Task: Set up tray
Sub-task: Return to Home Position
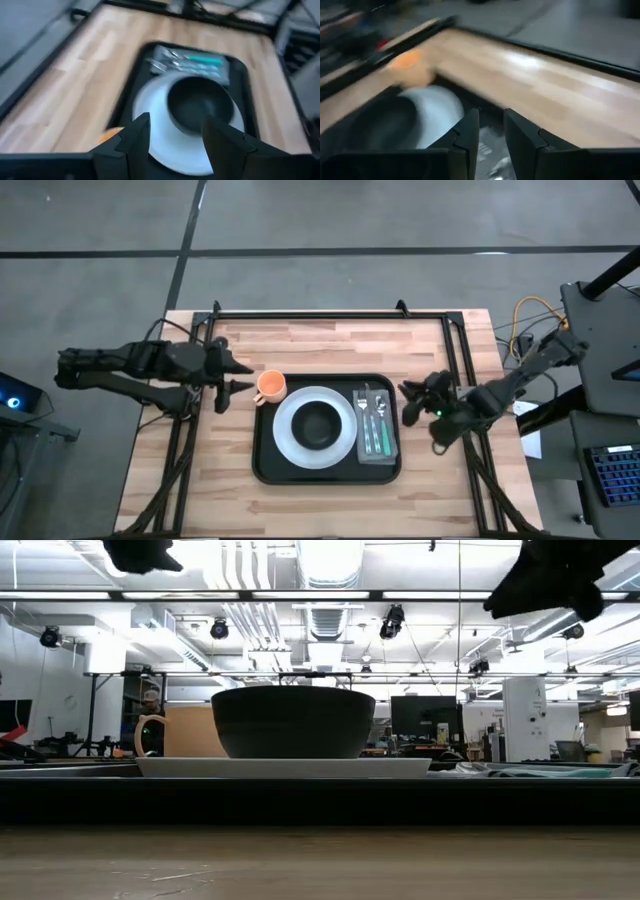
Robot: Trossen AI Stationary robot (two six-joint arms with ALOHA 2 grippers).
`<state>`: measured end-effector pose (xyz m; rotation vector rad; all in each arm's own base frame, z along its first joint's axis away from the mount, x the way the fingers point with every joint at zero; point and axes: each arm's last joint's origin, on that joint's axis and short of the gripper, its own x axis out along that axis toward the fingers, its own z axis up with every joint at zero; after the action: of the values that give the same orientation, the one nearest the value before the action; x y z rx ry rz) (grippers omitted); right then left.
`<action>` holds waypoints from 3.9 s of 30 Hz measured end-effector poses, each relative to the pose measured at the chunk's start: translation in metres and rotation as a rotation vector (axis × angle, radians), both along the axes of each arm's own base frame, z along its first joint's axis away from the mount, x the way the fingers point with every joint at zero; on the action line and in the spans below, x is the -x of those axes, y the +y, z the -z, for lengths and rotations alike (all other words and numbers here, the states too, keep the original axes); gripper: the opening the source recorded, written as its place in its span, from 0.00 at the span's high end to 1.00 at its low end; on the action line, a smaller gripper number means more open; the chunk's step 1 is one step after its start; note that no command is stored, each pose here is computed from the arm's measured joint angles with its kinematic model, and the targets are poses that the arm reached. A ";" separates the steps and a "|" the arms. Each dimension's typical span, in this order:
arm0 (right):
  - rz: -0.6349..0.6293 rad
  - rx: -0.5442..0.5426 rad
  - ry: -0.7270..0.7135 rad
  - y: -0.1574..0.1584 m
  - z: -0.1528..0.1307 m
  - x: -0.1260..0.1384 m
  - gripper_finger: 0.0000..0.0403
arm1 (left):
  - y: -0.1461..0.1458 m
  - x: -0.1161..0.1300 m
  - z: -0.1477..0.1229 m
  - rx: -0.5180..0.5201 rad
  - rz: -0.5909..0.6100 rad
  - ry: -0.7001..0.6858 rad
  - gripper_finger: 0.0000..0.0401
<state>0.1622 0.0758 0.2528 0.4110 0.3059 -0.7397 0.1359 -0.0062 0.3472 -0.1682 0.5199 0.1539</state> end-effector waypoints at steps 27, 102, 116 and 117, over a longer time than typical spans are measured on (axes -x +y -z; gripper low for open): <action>-0.612 0.025 -0.146 0.000 -0.017 0.016 0.85 | -0.015 0.035 0.094 0.221 0.445 -0.310 0.61; -0.853 0.189 -0.704 -0.036 0.052 0.082 0.81 | -0.014 0.043 0.174 0.080 0.440 -0.541 0.61; -0.821 0.167 -0.654 -0.035 0.063 0.079 0.83 | -0.012 0.041 0.178 0.045 0.372 -0.568 0.61; -0.822 0.168 -0.645 -0.035 0.064 0.079 0.83 | -0.012 0.041 0.178 0.039 0.371 -0.568 0.61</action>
<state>0.0832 0.0407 0.1887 0.3046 -0.2019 0.1891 0.0954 -0.0185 0.1695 -0.1430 -0.0178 -0.2634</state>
